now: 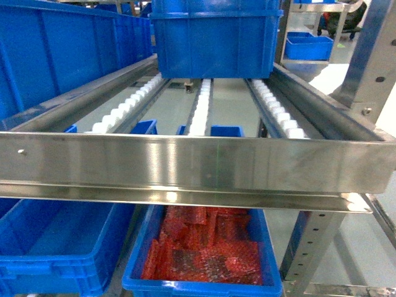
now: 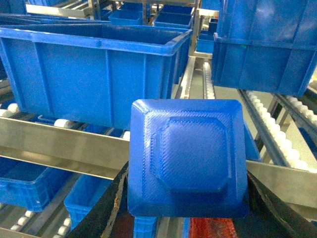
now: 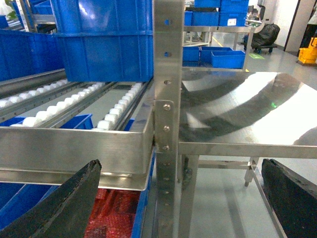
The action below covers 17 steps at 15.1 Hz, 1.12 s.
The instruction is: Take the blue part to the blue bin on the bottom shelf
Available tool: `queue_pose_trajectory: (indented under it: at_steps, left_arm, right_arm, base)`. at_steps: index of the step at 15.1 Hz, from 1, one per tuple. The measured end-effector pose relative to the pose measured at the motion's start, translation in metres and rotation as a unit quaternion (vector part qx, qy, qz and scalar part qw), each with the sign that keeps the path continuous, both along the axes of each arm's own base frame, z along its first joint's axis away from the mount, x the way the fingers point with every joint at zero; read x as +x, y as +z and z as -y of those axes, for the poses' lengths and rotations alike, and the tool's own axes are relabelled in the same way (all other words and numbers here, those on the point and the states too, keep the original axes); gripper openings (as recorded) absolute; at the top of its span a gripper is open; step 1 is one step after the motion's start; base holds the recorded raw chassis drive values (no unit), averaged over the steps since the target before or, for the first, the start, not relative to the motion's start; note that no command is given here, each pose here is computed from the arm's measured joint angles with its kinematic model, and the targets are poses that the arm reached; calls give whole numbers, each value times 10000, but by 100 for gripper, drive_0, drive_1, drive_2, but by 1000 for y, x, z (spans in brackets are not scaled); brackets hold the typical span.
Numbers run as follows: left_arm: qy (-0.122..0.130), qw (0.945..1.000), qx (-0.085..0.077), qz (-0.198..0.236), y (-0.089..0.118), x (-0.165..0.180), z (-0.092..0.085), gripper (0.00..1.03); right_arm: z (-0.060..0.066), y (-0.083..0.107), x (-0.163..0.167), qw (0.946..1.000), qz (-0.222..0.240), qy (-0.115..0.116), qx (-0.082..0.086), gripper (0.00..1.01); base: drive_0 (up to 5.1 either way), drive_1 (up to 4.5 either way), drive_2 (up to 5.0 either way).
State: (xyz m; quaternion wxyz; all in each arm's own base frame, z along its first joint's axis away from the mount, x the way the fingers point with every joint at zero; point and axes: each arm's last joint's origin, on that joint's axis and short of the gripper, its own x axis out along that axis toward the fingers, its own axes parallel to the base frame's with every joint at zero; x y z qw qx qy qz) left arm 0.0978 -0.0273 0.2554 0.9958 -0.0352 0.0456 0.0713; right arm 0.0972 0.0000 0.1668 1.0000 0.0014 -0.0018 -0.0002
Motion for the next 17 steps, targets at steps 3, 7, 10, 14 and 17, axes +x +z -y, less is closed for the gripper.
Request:
queue_pose_trajectory:
  at_steps: [3,7,10,14,17]
  left_arm:
    - [-6,10000,1,-4,0,0,0,44]
    - [0,10000,2,-5,0,0,0,44]
    - [-6,10000,-2,3,0,0,0,44]
    - [6,10000,0,2,0,0,0,43]
    - [30,10000,-1,8,0,0,0,43]
  right_arm:
    - [0,0,0,10000,-10,0,0,98]
    - [0,0,0,10000,4,-2,2,98]
    - [0,0,0,10000,-2,-2,2,98]
    - [0,0,0,10000,2,0,0,98]
    - [0,0,0,10000,-8,17,2,98]
  base:
    - [-475,262,262]
    - [-491,245,245]
    - [-490,247,247]
    - [-249,119,119]
    - [0,0,0]
